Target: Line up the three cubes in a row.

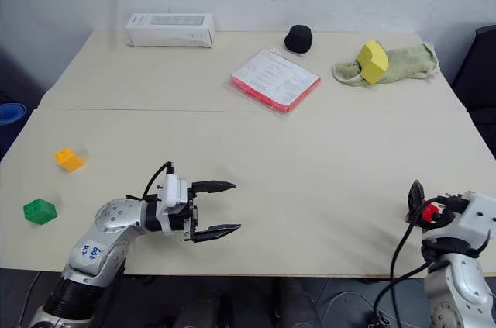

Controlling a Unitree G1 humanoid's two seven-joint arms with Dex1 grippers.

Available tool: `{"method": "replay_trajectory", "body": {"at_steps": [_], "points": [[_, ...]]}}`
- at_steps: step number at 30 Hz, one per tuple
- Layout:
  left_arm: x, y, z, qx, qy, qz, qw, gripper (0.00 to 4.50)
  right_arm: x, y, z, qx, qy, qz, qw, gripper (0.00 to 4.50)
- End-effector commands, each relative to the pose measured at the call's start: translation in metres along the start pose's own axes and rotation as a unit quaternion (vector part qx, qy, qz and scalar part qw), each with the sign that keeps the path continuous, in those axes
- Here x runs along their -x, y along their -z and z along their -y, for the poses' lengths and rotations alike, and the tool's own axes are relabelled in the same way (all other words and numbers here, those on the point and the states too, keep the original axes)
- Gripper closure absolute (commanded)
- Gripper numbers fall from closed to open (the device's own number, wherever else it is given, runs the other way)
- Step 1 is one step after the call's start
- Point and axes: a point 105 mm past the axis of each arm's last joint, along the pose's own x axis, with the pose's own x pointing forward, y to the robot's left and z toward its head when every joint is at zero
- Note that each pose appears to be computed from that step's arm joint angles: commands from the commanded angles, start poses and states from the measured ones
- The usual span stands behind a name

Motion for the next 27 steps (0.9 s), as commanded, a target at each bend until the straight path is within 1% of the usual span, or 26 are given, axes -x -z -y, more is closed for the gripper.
{"method": "replay_trajectory", "body": {"at_steps": [1, 2, 5, 9, 10, 12, 13, 14, 15, 16, 17, 18, 19, 20, 21, 22, 23, 24, 26, 27], "points": [[0.002, -0.01, 0.002, -0.023, -0.009, 0.005, 1.0, 0.03, -0.005, 0.004, 0.01, 0.007, 0.064, -0.014, 0.998, 0.0], [0.002, -0.011, 0.002, -0.023, -0.012, 0.005, 1.0, 0.03, -0.005, 0.006, 0.009, 0.002, 0.071, -0.02, 0.997, 0.0], [0.003, -0.011, 0.002, -0.025, -0.018, 0.003, 1.0, 0.0, -0.002, 0.017, -0.003, -0.016, 0.068, -0.041, 0.997, 0.57], [0.003, -0.011, 0.001, -0.026, -0.022, 0.003, 0.999, 0.0, -0.001, 0.017, -0.015, -0.04, 0.057, -0.039, 0.997, 1.93], [0.003, -0.01, 0.001, -0.026, -0.023, 0.003, 0.999, 0.0, -0.001, 0.016, -0.018, -0.04, 0.05, -0.038, 0.997, 2.21], [0.003, -0.01, 0.001, -0.027, -0.025, 0.003, 0.999, 0.0, -0.001, 0.013, -0.023, -0.04, 0.032, -0.033, 0.998, 2.96], [0.003, -0.01, 0.001, -0.027, -0.026, 0.003, 0.999, 0.0, -0.001, 0.012, -0.025, -0.04, 0.023, -0.03, 0.998, 2.98], [0.003, -0.01, 0.0, -0.027, -0.028, 0.003, 0.999, 0.0, -0.003, -0.002, -0.042, -0.031, -0.052, -0.004, 0.998, 2.97], [0.003, -0.01, -0.001, -0.028, -0.03, 0.003, 0.999, 0.0, -0.001, -0.016, -0.062, -0.012, -0.14, 0.019, 0.99, 2.97], [0.003, -0.01, -0.002, -0.028, -0.032, 0.003, 0.999, 0.0, 0.004, -0.027, -0.083, 0.016, -0.234, 0.039, 0.971, 2.97], [0.004, -0.009, -0.003, -0.028, -0.034, 0.002, 0.999, 0.0, 0.012, -0.032, -0.103, 0.053, -0.328, 0.048, 0.942, 2.97], [0.004, -0.009, -0.004, -0.027, -0.035, 0.002, 0.999, 0.0, 0.023, -0.031, -0.12, 0.094, -0.415, 0.05, 0.904, 2.97], [0.004, -0.007, -0.005, -0.027, -0.035, 0.0, 0.999, 0.0, 0.042, -0.024, -0.139, 0.145, -0.528, 0.038, 0.836, 2.97], [0.004, -0.006, -0.005, -0.027, -0.035, -0.001, 0.999, 0.0, 0.057, -0.012, -0.149, 0.186, -0.612, 0.016, 0.768, 2.97], [0.004, -0.005, -0.006, -0.026, -0.036, -0.001, 0.999, 0.0, 0.063, -0.002, -0.153, 0.219, -0.663, -0.004, 0.716, 2.97], [0.004, -0.004, -0.006, -0.026, -0.036, -0.002, 0.999, 0.0, 0.064, 0.004, -0.156, 0.239, -0.698, -0.012, 0.676, 2.97], [0.004, -0.004, -0.007, -0.026, -0.037, -0.002, 0.999, 0.0, 0.063, 0.006, -0.161, 0.244, -0.722, -0.01, 0.647, 2.97], [0.004, -0.004, -0.008, -0.026, -0.037, -0.003, 0.999, 0.0, 0.062, 0.007, -0.165, 0.246, -0.738, -0.005, 0.628, 2.97], [0.007, -0.003, -0.008, -0.025, -0.043, -0.006, 0.999, 0.0, 0.057, 0.007, -0.183, 0.236, -0.781, 0.005, 0.578, 2.97], [0.008, -0.003, -0.008, -0.025, -0.046, -0.007, 0.999, 0.0, 0.054, 0.007, -0.189, 0.235, -0.794, 0.008, 0.56, 2.97]]}}
